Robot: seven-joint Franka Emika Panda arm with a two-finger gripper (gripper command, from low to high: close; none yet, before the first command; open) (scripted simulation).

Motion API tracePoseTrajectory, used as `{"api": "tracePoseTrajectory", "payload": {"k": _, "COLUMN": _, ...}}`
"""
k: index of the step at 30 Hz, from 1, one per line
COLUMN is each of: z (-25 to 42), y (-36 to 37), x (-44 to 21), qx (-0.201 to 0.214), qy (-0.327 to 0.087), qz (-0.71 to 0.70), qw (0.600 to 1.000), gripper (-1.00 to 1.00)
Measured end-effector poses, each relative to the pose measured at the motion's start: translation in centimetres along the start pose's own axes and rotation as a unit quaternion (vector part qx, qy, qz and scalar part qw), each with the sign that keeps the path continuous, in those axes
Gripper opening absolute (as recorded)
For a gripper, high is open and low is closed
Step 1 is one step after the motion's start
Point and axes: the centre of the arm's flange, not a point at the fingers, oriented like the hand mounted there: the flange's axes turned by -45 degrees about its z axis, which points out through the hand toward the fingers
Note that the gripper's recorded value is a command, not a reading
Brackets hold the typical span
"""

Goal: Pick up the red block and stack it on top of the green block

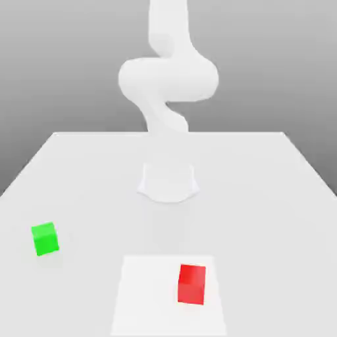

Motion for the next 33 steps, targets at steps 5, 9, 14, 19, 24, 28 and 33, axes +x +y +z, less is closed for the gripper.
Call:
{"api": "tracePoseTrajectory", "payload": {"k": 5, "z": 11.7, "y": -1.0, "x": -3.2, "qx": -0.005, "qy": -0.087, "qz": 0.014, "qw": 0.996, "gripper": 0.00}}
{"api": "tracePoseTrajectory", "payload": {"k": 9, "z": 19.7, "y": -1.7, "x": -7.5, "qx": -0.010, "qy": -0.153, "qz": 0.024, "qw": 0.988, "gripper": 0.00}}
{"api": "tracePoseTrajectory", "payload": {"k": 14, "z": 28.0, "y": -2.4, "x": -14.8, "qx": -0.017, "qy": -0.234, "qz": 0.037, "qw": 0.971, "gripper": 0.00}}
{"api": "tracePoseTrajectory", "payload": {"k": 19, "z": 34.0, "y": -3.1, "x": -23.5, "qx": -0.025, "qy": -0.314, "qz": 0.048, "qw": 0.948, "gripper": 0.00}}
{"api": "tracePoseTrajectory", "payload": {"k": 24, "z": 38.2, "y": -3.2, "x": -29.5, "qx": -0.029, "qy": -0.348, "qz": 0.055, "qw": 0.935, "gripper": 0.00}}
{"api": "tracePoseTrajectory", "payload": {"k": 28, "z": 40.5, "y": -3.2, "x": -31.7, "qx": -0.029, "qy": -0.349, "qz": 0.055, "qw": 0.935, "gripper": -1.00}}
{"api": "tracePoseTrajectory", "payload": {"k": 33, "z": 40.8, "y": -3.2, "x": -32.0, "qx": -0.029, "qy": -0.349, "qz": 0.055, "qw": 0.935, "gripper": -1.00}}
